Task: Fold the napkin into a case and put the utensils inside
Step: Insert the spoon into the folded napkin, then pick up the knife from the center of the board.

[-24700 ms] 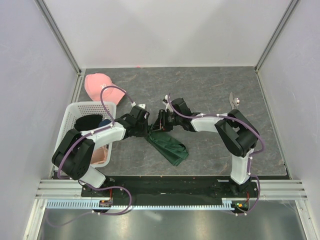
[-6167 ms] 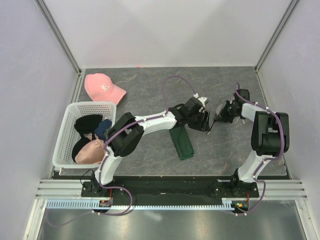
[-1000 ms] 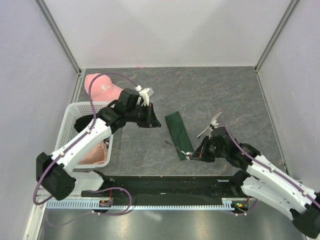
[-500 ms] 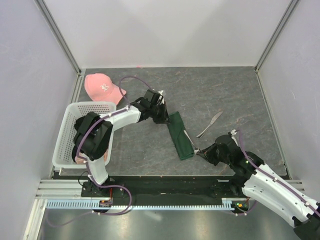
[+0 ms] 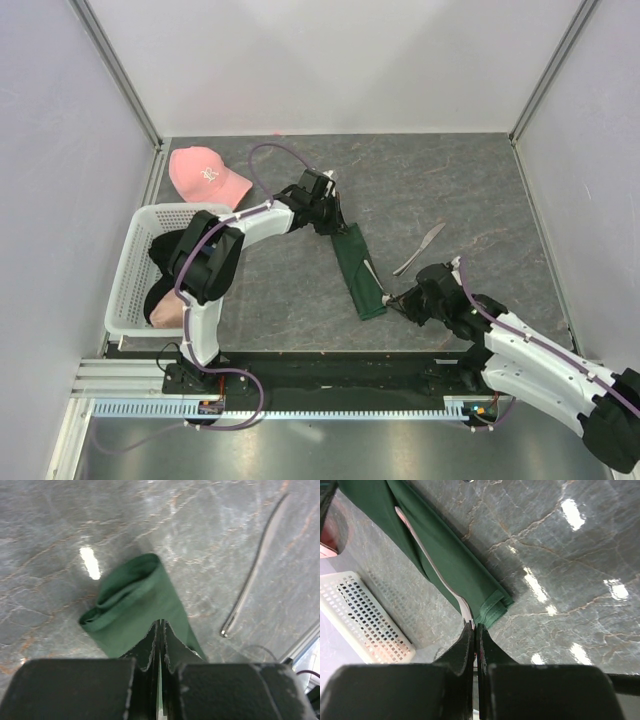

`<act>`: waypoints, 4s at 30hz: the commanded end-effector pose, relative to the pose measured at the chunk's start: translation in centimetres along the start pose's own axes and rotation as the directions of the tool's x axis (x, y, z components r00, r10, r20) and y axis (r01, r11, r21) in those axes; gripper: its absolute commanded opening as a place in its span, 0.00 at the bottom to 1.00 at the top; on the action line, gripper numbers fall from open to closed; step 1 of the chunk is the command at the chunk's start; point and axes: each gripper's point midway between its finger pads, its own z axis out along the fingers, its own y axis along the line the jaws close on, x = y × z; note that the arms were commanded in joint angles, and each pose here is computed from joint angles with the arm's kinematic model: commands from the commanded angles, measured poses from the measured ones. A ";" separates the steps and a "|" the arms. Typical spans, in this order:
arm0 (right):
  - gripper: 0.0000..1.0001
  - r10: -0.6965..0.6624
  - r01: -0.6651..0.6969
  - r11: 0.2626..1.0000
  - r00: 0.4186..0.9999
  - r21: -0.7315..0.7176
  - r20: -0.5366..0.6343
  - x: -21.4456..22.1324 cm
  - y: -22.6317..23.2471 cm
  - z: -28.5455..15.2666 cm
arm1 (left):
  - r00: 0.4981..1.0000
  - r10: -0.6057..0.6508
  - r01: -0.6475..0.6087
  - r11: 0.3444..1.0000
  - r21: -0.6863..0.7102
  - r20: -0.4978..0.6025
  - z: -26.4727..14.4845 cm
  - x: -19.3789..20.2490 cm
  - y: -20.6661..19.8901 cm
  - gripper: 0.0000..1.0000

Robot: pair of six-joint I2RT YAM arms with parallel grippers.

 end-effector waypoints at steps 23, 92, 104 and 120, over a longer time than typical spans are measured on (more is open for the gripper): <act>0.00 0.008 -0.006 0.999 1.000 -0.049 0.031 -0.4 1.4 2.2 | 0.999 -0.048 0.047 0.996 -0.077 -0.016 1.4 0.0 2.5 0.02; 0.47 -0.540 0.449 0.666 0.841 0.596 -0.031 -16.9 2.8 6.5 | 0.949 0.277 -0.299 0.944 0.142 0.153 -13.9 7.8 -11.3 0.37; 0.43 -0.498 0.412 0.646 0.865 0.643 -0.054 -16.5 -0.8 10.5 | 0.932 0.336 -0.352 0.927 0.130 0.134 -10.9 8.3 -12.2 0.61; 0.00 -0.327 0.317 0.863 0.944 0.393 -0.044 -14.7 -3.0 10.4 | 0.901 0.434 -0.425 0.891 0.162 -0.020 -0.1 8.7 -14.2 0.64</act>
